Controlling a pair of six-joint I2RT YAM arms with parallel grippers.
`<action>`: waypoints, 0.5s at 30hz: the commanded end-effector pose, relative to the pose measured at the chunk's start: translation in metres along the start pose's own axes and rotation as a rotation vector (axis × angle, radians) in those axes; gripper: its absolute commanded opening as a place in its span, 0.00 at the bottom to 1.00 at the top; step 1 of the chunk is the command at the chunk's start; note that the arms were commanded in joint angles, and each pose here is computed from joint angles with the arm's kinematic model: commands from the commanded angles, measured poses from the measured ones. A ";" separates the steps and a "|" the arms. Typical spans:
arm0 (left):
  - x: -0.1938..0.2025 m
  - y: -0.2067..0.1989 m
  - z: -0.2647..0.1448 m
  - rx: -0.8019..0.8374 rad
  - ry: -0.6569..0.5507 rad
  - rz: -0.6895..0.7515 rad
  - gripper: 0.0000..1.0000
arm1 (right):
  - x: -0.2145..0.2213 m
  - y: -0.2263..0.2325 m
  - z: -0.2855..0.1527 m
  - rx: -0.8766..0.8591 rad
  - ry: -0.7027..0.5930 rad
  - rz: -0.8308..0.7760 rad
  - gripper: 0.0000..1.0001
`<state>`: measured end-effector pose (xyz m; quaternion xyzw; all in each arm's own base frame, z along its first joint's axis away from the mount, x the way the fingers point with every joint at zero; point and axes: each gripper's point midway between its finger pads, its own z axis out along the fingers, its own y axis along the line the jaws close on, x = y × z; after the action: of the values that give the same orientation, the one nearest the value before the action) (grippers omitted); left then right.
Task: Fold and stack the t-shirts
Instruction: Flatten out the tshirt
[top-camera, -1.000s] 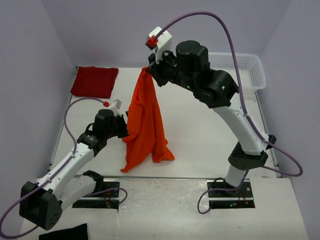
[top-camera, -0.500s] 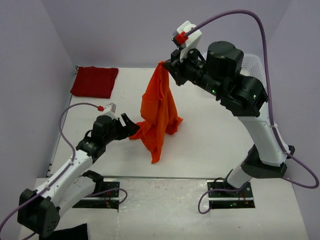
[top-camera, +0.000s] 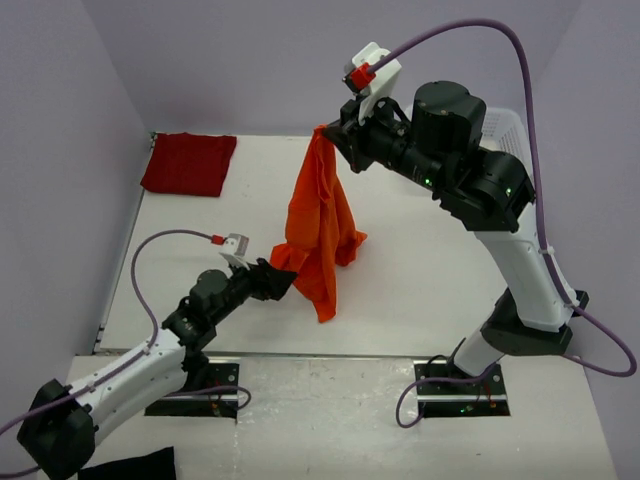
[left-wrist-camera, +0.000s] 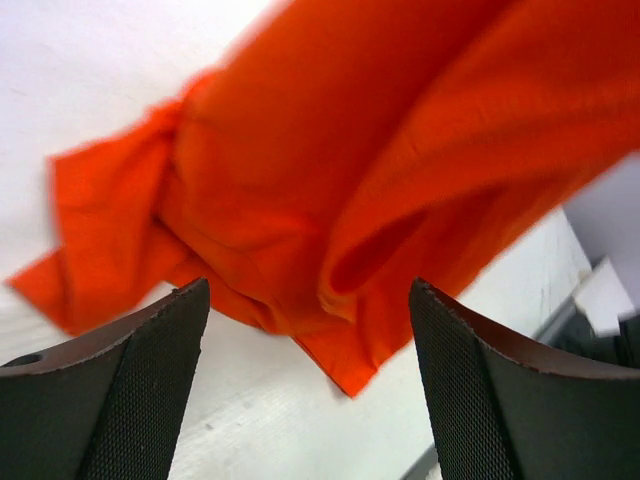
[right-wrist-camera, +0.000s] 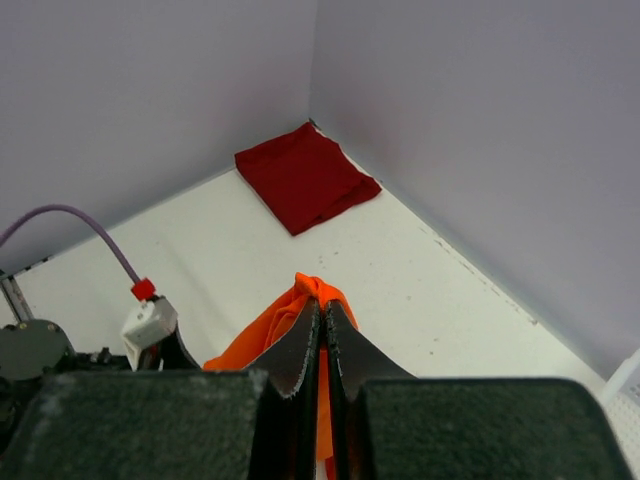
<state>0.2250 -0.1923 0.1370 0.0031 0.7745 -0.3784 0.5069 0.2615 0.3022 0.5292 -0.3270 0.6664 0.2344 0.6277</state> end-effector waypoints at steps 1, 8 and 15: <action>-0.004 -0.025 0.011 0.071 -0.088 0.104 0.81 | -0.023 0.000 -0.011 -0.014 -0.075 0.020 0.00; 0.026 -0.038 0.026 0.097 -0.043 0.145 0.81 | -0.026 0.001 -0.018 -0.018 -0.081 0.022 0.00; 0.018 -0.028 0.036 0.035 -0.081 0.190 0.81 | -0.028 0.003 -0.024 -0.035 -0.088 0.026 0.00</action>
<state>0.2152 -0.2404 0.1062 0.0805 0.7745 -0.3536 0.5184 0.2575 0.3028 0.5277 -0.3303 0.6682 0.2424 0.6210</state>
